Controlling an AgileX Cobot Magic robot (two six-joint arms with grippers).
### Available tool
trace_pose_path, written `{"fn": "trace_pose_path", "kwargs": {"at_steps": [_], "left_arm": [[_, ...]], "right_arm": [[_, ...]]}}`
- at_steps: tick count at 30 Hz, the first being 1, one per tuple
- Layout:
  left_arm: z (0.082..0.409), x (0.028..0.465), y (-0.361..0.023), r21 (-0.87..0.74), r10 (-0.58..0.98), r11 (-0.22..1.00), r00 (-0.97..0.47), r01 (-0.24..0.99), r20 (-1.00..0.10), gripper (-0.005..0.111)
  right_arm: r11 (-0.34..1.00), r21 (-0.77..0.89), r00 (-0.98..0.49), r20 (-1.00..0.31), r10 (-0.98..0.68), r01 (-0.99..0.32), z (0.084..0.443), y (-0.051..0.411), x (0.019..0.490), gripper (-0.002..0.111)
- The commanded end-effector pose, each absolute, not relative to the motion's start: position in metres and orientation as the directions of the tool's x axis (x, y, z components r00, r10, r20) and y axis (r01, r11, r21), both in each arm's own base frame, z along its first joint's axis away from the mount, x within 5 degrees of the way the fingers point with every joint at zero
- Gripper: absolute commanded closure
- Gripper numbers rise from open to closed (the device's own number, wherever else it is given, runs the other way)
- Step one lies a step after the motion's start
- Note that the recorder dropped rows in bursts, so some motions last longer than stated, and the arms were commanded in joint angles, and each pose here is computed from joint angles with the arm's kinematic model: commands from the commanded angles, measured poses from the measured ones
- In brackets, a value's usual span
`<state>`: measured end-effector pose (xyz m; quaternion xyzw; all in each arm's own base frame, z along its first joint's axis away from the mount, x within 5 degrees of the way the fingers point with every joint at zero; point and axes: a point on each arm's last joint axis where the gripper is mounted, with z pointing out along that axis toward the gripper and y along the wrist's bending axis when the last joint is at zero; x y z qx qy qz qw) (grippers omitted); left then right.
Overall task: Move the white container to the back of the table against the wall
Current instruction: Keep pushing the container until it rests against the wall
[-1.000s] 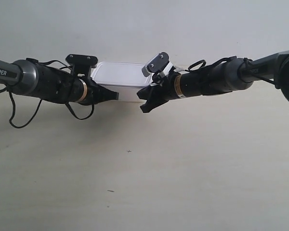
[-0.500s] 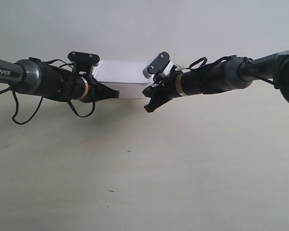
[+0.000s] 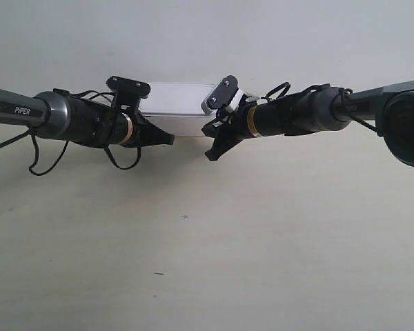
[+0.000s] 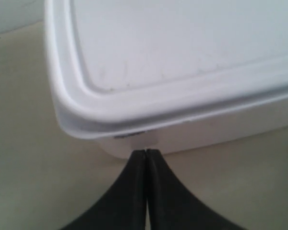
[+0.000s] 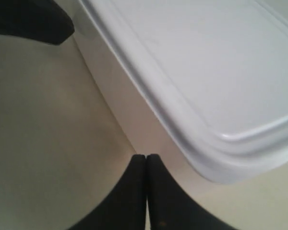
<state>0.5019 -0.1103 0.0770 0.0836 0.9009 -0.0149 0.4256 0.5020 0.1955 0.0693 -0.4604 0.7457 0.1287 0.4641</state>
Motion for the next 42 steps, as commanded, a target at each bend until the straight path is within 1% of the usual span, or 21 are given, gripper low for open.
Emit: {"fn": "trace_pose_path", "kwargs": {"at_steps": [1,13,19,30,42], "left_arm": [[0.084,0.506,-0.109,0.062,0.143,0.986,-0.605,0.153,-0.783,0.107],[0.088,0.509,-0.109,0.118,0.205,0.976,-0.579,0.185,-0.789,0.107],[0.088,0.512,-0.109,0.123,0.208,0.975,-0.573,0.184,-0.793,0.107],[0.077,0.522,-0.110,0.138,0.224,0.972,-0.562,0.191,-0.796,0.107],[0.077,0.526,-0.096,0.130,0.208,0.976,-0.567,0.175,-0.797,0.107]], "right_arm": [[0.533,-0.292,-0.115,-0.789,-0.603,-0.794,0.071,0.191,0.506,0.108],[0.538,-0.315,-0.096,-0.792,-0.603,-0.782,0.075,0.192,0.511,0.108],[0.547,-0.312,-0.091,-0.804,-0.588,-0.777,0.075,0.194,0.517,0.108],[0.547,-0.325,-0.074,-0.808,-0.585,-0.771,0.073,0.196,0.524,0.108],[0.584,-0.345,-0.098,-0.798,-0.595,-0.734,0.073,0.191,0.530,0.108]]}}
